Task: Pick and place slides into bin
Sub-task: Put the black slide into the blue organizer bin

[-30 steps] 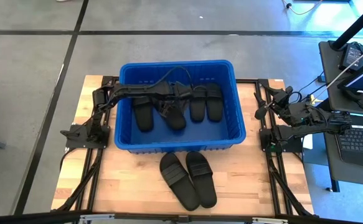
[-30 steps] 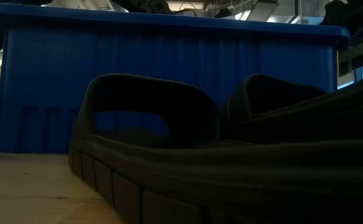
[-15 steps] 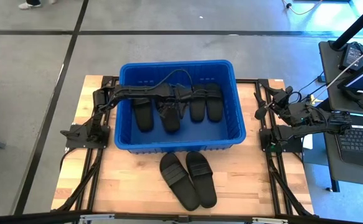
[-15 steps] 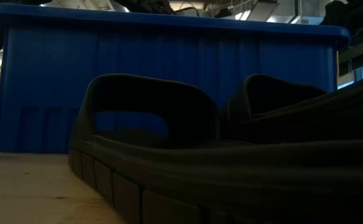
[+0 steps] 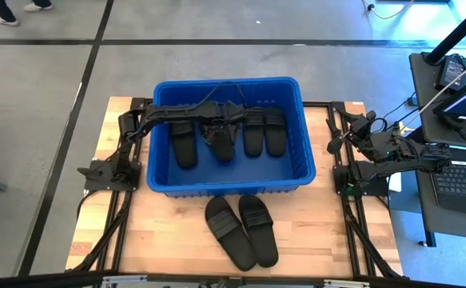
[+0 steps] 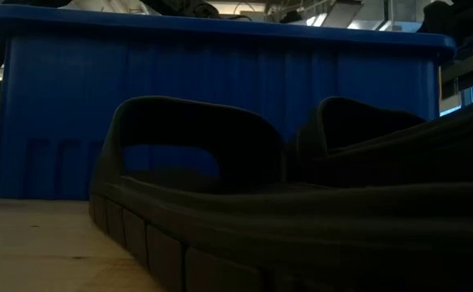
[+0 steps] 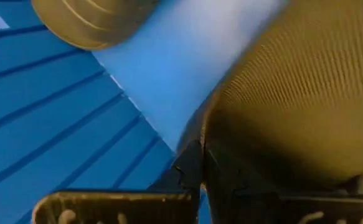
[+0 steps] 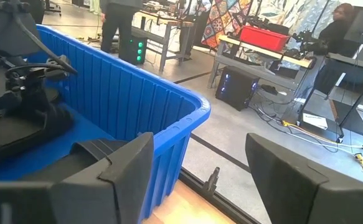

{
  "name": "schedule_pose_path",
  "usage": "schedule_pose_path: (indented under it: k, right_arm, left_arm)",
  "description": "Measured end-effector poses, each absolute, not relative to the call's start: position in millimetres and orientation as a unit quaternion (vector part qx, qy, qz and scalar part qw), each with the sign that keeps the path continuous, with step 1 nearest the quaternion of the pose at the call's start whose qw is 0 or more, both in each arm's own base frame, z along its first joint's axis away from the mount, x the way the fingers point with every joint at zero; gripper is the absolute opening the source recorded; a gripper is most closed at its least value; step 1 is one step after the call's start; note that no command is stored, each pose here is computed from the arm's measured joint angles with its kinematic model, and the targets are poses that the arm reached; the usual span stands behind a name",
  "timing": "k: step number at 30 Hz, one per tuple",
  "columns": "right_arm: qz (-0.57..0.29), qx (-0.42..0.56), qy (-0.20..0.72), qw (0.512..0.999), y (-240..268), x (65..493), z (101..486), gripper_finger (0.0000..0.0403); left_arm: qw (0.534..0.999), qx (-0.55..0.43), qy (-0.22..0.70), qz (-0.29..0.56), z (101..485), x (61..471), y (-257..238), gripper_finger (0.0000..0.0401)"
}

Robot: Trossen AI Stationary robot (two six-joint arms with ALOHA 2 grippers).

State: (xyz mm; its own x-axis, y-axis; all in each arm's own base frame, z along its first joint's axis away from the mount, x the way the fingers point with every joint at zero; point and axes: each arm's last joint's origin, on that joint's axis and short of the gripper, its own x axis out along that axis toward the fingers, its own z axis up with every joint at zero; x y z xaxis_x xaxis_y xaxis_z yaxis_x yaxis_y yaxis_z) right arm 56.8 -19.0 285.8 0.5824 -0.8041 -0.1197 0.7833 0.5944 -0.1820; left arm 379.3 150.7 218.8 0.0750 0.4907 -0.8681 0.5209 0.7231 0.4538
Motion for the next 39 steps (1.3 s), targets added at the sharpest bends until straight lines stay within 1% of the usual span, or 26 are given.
schedule_pose_path:
  k: [6, 11, 16, 20, 27, 32, 39]
  right_arm:
    - [-0.447, -0.056, 0.095, 0.888, -19.0, 56.8, 285.7, 0.0255]
    - [-0.447, -0.056, 0.096, 0.888, -19.0, 56.8, 285.8, 0.0255]
    - [-0.447, -0.057, 0.096, 0.888, -18.9, 56.8, 285.8, 0.0255]
    - [-0.447, -0.057, 0.096, 0.888, -19.0, 56.8, 285.8, 0.0255]
    - [-0.447, -0.057, 0.096, 0.888, -19.0, 56.8, 285.6, 0.0255]
    - [-0.447, -0.057, 0.096, 0.888, -19.0, 56.8, 285.7, 0.0255]
    - [-0.447, -0.057, 0.096, 0.888, -19.0, 56.7, 285.7, 0.0255]
  left_arm:
    - [0.629, 0.380, 0.678, -0.019, 218.9, 379.6, 151.7, 0.0000]
    - [0.624, 0.378, 0.683, -0.021, 216.6, 374.3, 162.6, 0.0000]
    - [0.608, 0.376, 0.698, -0.044, 200.5, 365.0, 164.9, 0.0000]
    - [0.588, 0.398, 0.702, -0.054, 187.9, 361.2, 160.6, 0.0000]
    - [0.552, 0.439, 0.705, -0.072, 184.8, 362.3, 156.3, 0.0000]
    - [0.548, 0.457, 0.696, -0.079, 188.4, 364.0, 152.0, 0.0000]
    - [0.556, 0.458, 0.687, -0.095, 192.1, 364.4, 145.0, 0.0000]
